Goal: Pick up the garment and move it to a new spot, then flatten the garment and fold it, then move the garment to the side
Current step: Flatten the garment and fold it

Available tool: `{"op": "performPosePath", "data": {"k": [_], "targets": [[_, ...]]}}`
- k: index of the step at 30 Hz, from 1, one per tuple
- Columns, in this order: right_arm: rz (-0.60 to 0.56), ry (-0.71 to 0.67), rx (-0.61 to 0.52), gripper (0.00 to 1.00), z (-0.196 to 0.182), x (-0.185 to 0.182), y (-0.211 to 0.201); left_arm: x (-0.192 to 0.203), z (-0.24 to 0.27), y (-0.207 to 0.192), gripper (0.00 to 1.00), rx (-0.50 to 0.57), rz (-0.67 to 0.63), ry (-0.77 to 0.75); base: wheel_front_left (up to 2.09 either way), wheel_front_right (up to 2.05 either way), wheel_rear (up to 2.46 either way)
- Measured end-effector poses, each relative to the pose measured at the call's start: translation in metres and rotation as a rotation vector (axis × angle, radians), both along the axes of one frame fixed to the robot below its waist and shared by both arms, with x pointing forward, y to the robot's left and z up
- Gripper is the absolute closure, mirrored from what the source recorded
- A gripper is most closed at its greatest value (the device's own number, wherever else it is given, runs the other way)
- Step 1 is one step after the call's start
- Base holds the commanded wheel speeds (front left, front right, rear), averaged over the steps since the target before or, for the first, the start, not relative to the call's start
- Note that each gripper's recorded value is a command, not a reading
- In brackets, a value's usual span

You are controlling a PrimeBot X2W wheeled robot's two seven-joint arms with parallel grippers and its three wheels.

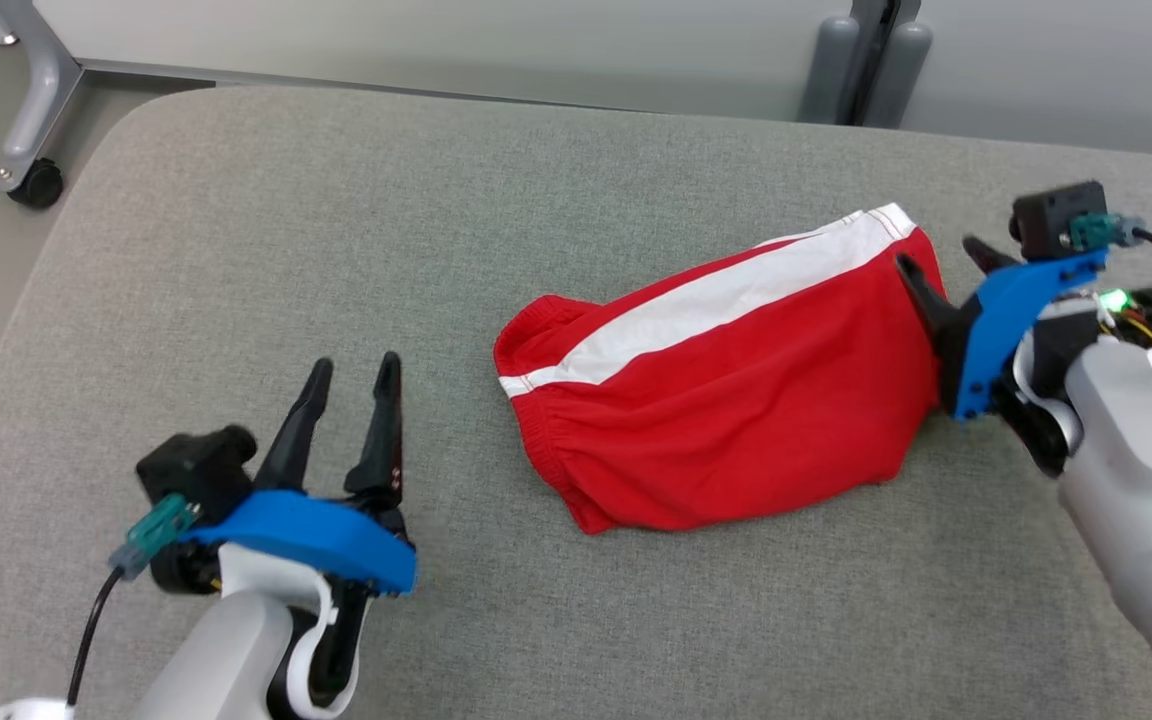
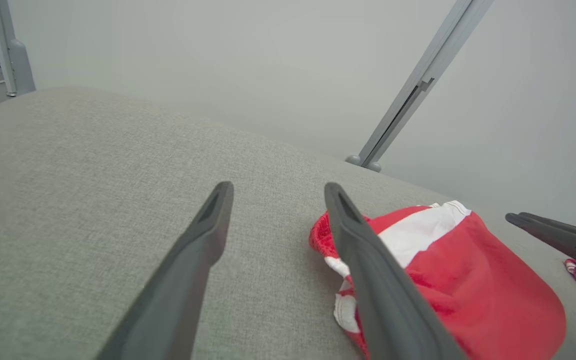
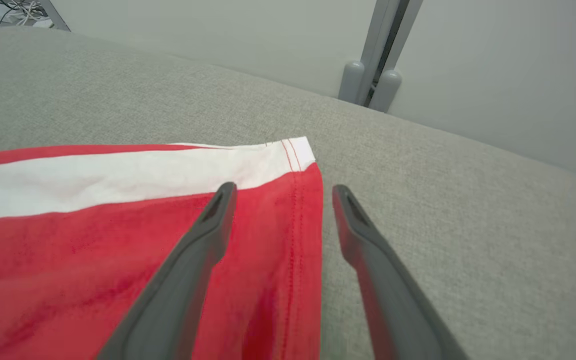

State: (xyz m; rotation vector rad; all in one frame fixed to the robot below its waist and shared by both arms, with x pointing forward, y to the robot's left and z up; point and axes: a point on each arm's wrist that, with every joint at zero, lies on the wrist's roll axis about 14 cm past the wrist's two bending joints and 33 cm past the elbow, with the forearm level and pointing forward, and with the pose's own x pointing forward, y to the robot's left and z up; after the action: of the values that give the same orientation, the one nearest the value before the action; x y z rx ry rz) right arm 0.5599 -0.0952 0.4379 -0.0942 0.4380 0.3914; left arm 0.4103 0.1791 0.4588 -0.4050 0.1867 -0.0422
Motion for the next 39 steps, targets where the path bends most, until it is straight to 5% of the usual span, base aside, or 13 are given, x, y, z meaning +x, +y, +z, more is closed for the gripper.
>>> {"op": "performPosePath", "data": {"k": [8, 20, 21, 22, 24, 34, 39], "targets": [[-0.050, 0.157, -0.050, 0.00, -0.036, -0.017, -0.034, -0.027, -0.010, 0.032, 0.00, 0.020, 0.133, 0.023, 0.00, 0.00, 0.00], [0.006, 0.260, 0.018, 0.00, -0.063, -0.030, 0.004, -0.038, -0.013, 0.049, 0.00, 0.035, 0.212, 0.030, 0.00, 0.00, 0.00], [0.011, 0.263, 0.023, 0.05, -0.064, -0.030, 0.008, -0.038, -0.013, 0.050, 0.00, 0.040, 0.213, 0.030, 0.00, 0.00, 0.00], [0.021, 0.267, 0.027, 0.68, -0.064, -0.031, 0.014, -0.039, -0.013, 0.050, 0.00, 0.047, 0.213, 0.028, 0.00, 0.00, 0.00], [0.025, 0.256, 0.033, 0.97, -0.063, -0.030, 0.018, -0.039, -0.012, 0.050, 0.00, 0.055, 0.212, 0.024, 0.00, 0.00, 0.00], [-0.066, 0.088, 0.151, 1.00, -0.031, -0.016, 0.005, -0.037, -0.006, 0.036, 0.00, 0.057, 0.175, -0.002, 0.00, 0.00, 0.00], [-0.126, 0.036, 0.210, 1.00, -0.031, -0.039, -0.015, -0.036, -0.003, 0.019, 0.00, 0.041, 0.130, -0.019, 0.00, 0.00, 0.00]]}}
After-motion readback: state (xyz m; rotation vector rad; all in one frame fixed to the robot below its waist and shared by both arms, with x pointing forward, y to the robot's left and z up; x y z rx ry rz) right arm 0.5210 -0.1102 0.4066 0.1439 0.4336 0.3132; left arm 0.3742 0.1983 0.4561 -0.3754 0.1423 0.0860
